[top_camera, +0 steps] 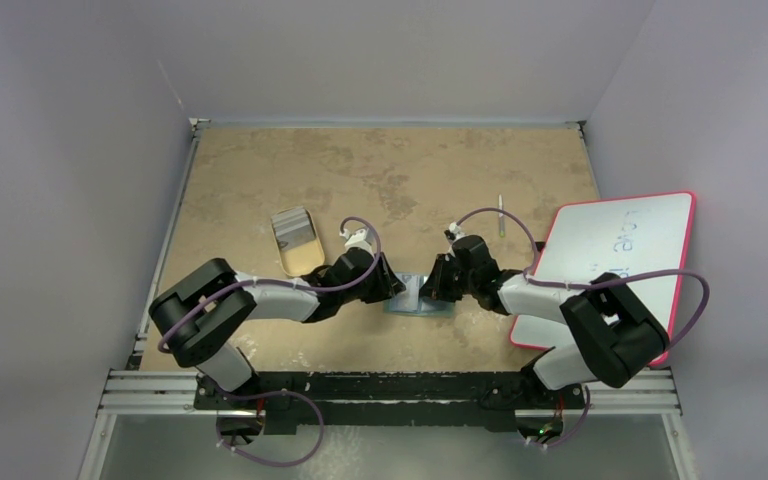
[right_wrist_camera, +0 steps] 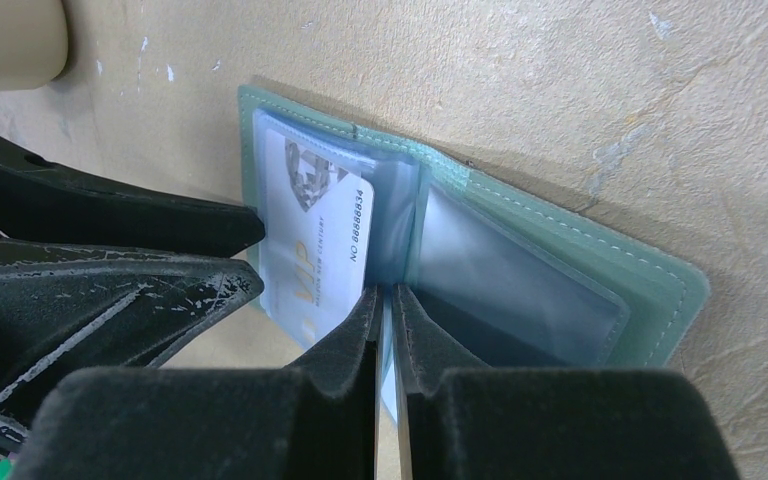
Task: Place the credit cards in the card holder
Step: Insert the credit card into the card holder.
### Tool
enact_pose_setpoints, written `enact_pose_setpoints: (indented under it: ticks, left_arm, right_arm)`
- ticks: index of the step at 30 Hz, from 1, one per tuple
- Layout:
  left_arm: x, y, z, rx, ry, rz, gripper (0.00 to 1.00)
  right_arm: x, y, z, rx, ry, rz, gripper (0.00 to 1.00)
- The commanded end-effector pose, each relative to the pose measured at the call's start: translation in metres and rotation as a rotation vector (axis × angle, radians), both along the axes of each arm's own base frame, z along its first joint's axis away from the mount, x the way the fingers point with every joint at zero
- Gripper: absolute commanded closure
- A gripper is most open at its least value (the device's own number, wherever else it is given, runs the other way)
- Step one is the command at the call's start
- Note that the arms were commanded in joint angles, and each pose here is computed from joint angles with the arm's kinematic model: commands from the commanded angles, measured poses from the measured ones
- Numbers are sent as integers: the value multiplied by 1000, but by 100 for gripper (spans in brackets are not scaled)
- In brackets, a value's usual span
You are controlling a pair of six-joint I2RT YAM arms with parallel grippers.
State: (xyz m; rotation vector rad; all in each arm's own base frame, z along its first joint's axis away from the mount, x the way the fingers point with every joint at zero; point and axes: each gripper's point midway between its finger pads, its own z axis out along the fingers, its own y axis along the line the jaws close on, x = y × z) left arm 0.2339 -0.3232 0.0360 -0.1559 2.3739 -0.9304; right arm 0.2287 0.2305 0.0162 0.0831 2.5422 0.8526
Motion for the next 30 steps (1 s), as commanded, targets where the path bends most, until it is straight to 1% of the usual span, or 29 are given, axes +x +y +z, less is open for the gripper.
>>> enact_pose_setpoints:
  ticks: [1,4,13,19,30]
  left_arm:
    - [8,-11,9,-27,-16,1,62]
    - [7,-16,10,-51,-9,-12,62]
    - [2,-36,51,-264,-21,-27,61]
    - [-1,-40,69,-364,-29,-28,61]
    - [-5,-40,89,-469,-45,-30,61]
  right_arm:
    - [-5,-8,-12,-43,10,4,90]
    - [-4,-8,-13,-44,10,2,90]
    - [-6,-9,-15,-45,15,1,90]
    - [-9,-9,-17,-42,24,4,90]
    - [-11,-9,-13,-36,22,4,90]
